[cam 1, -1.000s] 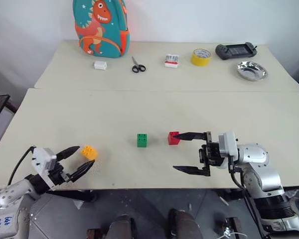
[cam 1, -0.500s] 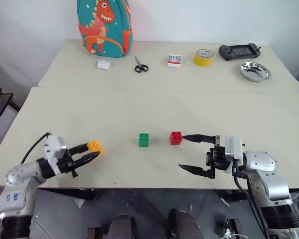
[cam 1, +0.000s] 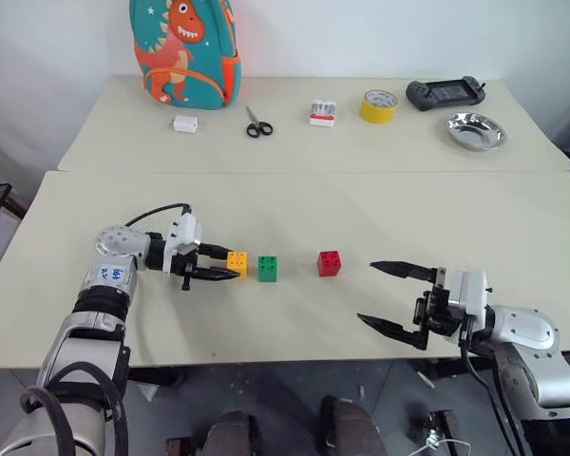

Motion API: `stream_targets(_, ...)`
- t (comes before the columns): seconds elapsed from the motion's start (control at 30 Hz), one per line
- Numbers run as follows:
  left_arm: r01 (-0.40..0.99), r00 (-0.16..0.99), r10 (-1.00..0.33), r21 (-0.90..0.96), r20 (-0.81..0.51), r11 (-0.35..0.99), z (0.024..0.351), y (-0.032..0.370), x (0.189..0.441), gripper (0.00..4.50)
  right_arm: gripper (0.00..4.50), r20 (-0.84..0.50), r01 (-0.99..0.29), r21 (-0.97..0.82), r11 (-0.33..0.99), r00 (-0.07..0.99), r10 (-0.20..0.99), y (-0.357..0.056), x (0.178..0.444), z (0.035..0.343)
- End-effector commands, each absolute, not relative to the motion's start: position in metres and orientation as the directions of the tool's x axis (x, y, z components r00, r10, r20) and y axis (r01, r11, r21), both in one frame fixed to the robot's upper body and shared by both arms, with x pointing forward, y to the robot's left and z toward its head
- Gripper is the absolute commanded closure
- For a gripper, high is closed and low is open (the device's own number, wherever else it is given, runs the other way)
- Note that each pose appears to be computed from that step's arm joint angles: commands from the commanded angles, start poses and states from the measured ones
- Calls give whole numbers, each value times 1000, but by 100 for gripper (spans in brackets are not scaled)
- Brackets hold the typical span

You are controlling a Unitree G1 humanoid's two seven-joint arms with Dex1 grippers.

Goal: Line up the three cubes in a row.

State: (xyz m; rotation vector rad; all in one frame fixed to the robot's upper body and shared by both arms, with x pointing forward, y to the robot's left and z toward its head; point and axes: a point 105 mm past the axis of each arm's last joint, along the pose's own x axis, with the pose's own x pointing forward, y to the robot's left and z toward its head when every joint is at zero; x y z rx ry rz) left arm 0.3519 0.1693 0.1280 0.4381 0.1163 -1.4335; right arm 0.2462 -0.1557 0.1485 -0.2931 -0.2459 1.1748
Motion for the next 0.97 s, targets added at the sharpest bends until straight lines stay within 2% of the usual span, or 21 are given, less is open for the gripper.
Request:
stream_targets(0.03, 977, 62, -917, 210, -394, -24, 135, 182, 341, 302, 0, 39, -851, -381, 360, 375, 926, -161, 243, 156)
stream_targets(0.23, 980, 98, -897, 201, -430, 11, 135, 203, 337, 302, 0, 20, -851, -376, 367, 388, 921, -171, 249, 154)
stream_targets(0.3, 981, 102, -896, 196, -432, 17, 134, 205, 336, 230, 0, 17, -853, -373, 366, 388, 922, -173, 251, 153)
stream_targets(0.43, 976, 107, -906, 219, -410, 16, 135, 205, 334, 121, 0, 12, -864, -358, 355, 376, 927, -174, 256, 154)
stream_targets(0.53, 963, 191, -930, 244, -314, 115, 152, 218, 334, 36, 0, -2, -873, -359, 330, 355, 935, -176, 259, 160)
stream_targets(0.63, 932, 309, -925, 266, -221, 248, 169, 235, 330, 36, 0, -44, -885, -355, 302, 338, 940, -184, 263, 166)
stream_targets(0.77, 876, 458, -867, 262, -194, 404, 179, 258, 317, 36, 0, -104, -892, -369, 259, 317, 943, -195, 270, 177)
stream_targets(0.83, 852, 496, -846, 296, -193, 432, 186, 268, 303, 36, 0, -144, -903, -369, 221, 290, 946, -197, 274, 186)
stream_targets(0.97, 829, 525, -826, 345, -205, 440, 190, 270, 297, 36, 0, -189, -914, -375, 154, 238, 953, -194, 277, 188)
